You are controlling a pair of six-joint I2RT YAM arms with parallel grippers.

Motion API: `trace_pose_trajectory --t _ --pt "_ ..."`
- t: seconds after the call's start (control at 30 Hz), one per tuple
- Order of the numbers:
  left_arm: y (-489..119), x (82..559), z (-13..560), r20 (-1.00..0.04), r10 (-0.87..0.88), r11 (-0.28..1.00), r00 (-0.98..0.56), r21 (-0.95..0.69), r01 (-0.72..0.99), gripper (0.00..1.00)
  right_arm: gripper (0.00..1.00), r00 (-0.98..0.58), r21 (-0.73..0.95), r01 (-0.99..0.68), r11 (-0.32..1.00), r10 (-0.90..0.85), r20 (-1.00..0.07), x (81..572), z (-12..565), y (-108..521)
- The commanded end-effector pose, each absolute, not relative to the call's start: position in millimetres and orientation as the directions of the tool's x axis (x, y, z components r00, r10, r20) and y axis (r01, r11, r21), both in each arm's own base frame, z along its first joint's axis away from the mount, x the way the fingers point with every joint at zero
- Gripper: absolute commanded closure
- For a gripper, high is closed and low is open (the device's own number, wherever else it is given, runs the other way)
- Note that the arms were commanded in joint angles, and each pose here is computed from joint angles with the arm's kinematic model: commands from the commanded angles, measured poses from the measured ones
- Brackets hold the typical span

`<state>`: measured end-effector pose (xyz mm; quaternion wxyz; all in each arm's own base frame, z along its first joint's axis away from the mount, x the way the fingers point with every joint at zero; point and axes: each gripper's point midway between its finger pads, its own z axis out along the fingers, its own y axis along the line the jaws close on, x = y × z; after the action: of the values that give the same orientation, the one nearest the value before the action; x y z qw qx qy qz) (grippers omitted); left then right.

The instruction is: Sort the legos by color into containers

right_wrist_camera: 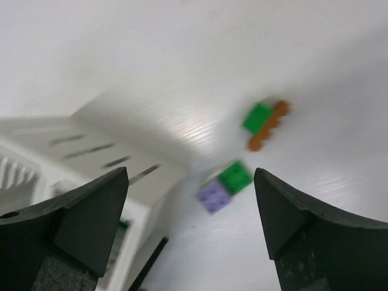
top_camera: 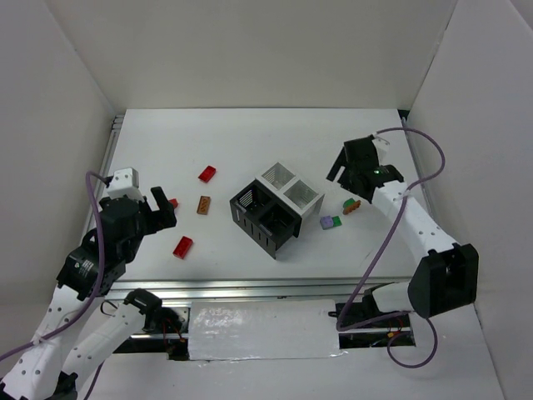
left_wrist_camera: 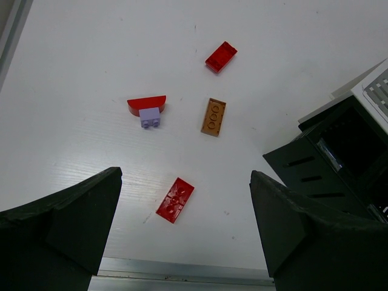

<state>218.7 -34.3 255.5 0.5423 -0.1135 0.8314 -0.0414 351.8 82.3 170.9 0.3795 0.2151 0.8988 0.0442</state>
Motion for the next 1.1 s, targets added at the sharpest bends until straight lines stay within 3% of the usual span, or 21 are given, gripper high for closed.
trace_pose_trajectory --t 0.0,0.1,0.43,0.57,0.67,0.9,0.93,1.0,1.03,1.07 --pt "-37.0 224.2 266.5 -0.908 -0.243 0.969 -0.341 -0.213 -0.123 0.0 0.08 -0.505 0.206 0.526 0.825 0.498 -0.705 342.3 168.0 34.4" --pt "-37.8 224.8 266.2 -0.907 -0.242 0.97 -0.345 -0.213 -0.121 0.01 0.01 -0.51 0.181 0.569 0.802 0.517 -0.688 342.1 147.5 22.0" --pt "-38.8 225.8 264.5 -0.905 -0.238 0.971 -0.351 -0.209 -0.119 0.01 0.05 -0.593 0.112 0.652 0.75 0.597 -0.541 363.3 60.9 11.8" --pt "-40.3 226.2 264.7 -0.905 -0.238 0.971 -0.353 -0.211 -0.112 0.0 0.14 -0.616 0.098 0.645 0.758 0.592 -0.52 370.6 50.5 11.1" --pt "-41.1 226.2 264.2 -0.905 -0.235 0.972 -0.355 -0.21 -0.107 0.01 0.38 -0.635 0.115 0.634 0.765 0.6 -0.486 370.7 41.7 12.7" --pt "-42.4 226.9 263.4 -0.904 -0.232 0.973 -0.36 -0.209 -0.101 0.01 0.41 -0.683 0.11 0.606 0.788 0.586 -0.436 370.1 34.3 14.9" --pt "-42.0 226.8 263.7 -0.904 -0.233 0.972 -0.358 -0.21 -0.103 0.0 0.44 -0.708 0.101 0.58 0.808 0.562 -0.429 370.6 33.6 16.1" --pt "-42.0 226.5 264.1 -0.905 -0.233 0.972 -0.357 -0.21 -0.102 0.0 0.61 -0.727 0.091 0.566 0.819 0.548 -0.413 372.7 34.1 17.0" --pt "-41.5 226.2 264.1 -0.905 -0.234 0.972 -0.356 -0.21 -0.104 0.01 0.73 -0.734 0.091 0.556 0.827 0.539 -0.414 373.3 34.5 17.4" --pt "-41.5 226.0 264.4 -0.905 -0.235 0.972 -0.355 -0.212 -0.104 0.0 0.99 -0.733 0.087 0.558 0.825 0.539 -0.415 371.2 33.3 16.2"
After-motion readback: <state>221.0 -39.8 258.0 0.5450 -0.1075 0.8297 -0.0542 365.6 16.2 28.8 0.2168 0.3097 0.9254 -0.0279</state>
